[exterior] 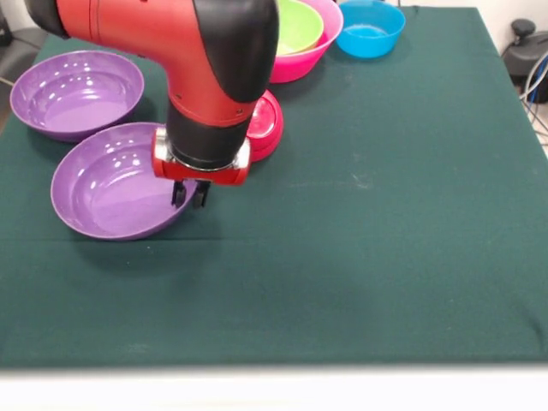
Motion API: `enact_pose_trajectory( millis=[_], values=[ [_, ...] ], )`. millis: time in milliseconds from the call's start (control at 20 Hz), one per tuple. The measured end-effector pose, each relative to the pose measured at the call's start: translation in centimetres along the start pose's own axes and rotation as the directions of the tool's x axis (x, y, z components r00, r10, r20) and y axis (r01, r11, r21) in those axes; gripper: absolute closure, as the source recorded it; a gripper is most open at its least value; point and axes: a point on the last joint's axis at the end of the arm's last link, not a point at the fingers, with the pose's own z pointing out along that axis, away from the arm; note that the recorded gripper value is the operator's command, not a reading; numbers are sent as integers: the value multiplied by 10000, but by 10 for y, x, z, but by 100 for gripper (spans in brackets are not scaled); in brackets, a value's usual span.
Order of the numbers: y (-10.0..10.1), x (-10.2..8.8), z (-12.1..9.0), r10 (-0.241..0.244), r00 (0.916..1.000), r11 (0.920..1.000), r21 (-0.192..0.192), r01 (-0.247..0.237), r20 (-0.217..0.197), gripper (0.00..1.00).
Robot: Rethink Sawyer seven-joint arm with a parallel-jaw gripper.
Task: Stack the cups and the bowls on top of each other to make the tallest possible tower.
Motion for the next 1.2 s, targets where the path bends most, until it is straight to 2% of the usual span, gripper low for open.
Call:
enact_pose_trajectory(
  millis=[150,300,450,650,850,1050,1200],
  values=[
    [2,3,-18,-106,9965,9997,224,125,-832,100],
    [3,2,-45,-207,9859,9976,611,313,-1661,100],
    [5,-3,-66,-242,9810,9955,858,414,-1926,100],
    [6,-11,-88,-286,9836,9920,1160,499,-1778,100],
    [3,-16,-102,-386,9892,9862,1540,604,-1411,100],
    [-4,-16,-103,-627,9952,9757,2052,770,-751,100],
    [-10,-11,-96,-997,9950,9646,2447,987,-83,100]
  ],
)
